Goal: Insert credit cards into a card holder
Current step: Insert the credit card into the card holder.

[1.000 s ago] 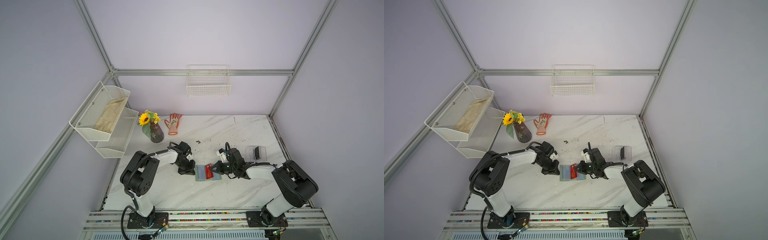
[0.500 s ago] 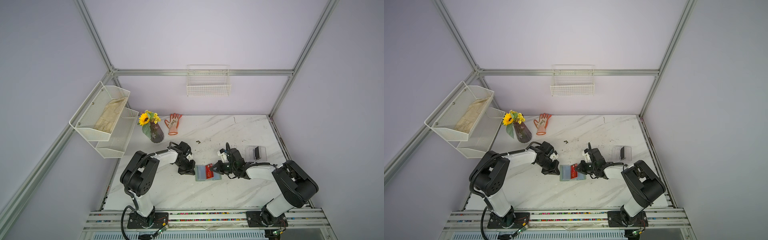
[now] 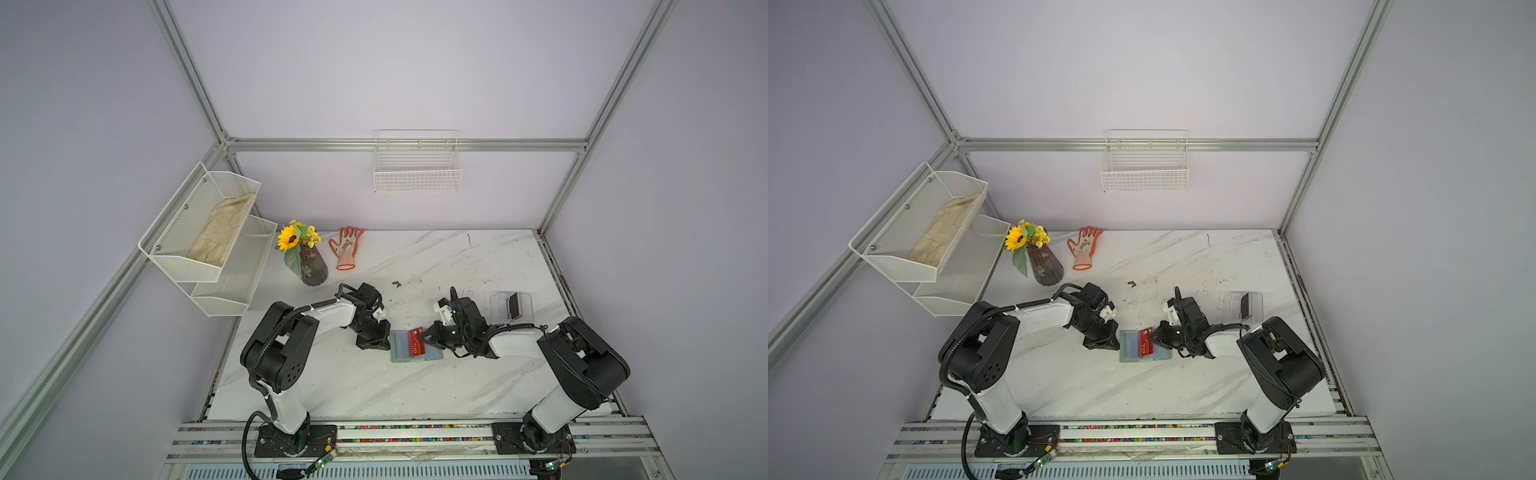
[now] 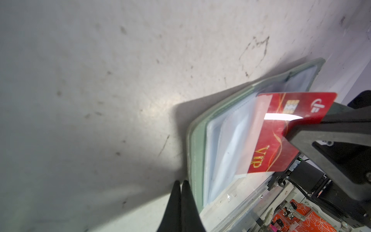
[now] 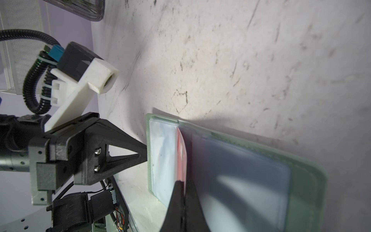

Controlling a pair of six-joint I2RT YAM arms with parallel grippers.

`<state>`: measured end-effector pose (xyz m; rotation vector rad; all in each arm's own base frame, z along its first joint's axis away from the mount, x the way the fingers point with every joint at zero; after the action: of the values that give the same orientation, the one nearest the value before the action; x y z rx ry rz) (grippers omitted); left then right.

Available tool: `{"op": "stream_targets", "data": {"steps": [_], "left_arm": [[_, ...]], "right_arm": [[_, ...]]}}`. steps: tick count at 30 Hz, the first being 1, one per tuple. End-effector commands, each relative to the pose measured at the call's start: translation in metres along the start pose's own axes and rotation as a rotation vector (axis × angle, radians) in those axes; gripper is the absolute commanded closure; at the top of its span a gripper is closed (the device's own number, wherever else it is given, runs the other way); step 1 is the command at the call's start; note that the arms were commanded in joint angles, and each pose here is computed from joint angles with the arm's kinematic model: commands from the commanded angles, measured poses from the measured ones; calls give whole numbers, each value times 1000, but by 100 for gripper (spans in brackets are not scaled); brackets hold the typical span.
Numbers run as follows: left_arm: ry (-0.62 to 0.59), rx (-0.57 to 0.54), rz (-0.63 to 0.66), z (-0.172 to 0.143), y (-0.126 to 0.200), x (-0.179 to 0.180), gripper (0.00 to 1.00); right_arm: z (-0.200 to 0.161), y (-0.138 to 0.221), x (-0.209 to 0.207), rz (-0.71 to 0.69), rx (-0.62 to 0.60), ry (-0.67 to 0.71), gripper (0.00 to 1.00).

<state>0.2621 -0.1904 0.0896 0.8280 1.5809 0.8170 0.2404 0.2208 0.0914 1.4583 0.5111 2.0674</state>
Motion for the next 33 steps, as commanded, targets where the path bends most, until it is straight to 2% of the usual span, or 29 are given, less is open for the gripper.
{"op": "stream_targets", "data": {"steps": [1,6,7,9,12,23,28,33], "left_arm": [[-19,-15,20,6,-2,-3,100],[-18,-15,21,6,-2,-3,100],[-18,-15,21,6,-2,-3,100],[-17,-14,21,6,-3,-3,100],[-19,-14,20,6,-3,-3,100],[-18,-13,21,6,-3,-3,100],[-19,-10,19,7,-4,-4,100],[-22,-10,16,7,-4,-4,100]], "right_arm": [[-9,-7,-6,-57,31,-21,100],[-12,-9,-7,-87,53,-20,100],[-12,-10,-7,-97,54,-20,98],[-13,-10,-7,-131,59,-15,86],[-9,-8,-3,-167,56,4,77],[6,4,19,-282,44,73,66],[7,3,25,-348,59,98,66],[9,2,24,-497,60,121,83]]}}
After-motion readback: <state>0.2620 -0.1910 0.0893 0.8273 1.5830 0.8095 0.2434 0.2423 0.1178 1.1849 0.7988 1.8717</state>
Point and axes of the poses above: each gripper's point midway between its finger pads, its own y axis back along the fingers, its own x axis along the line the jaws close on, z = x × y, the point moved 8 cm from there along y, back along the fingers, and after that the axes turned 9 degrees about y, right-handed, at the moved point
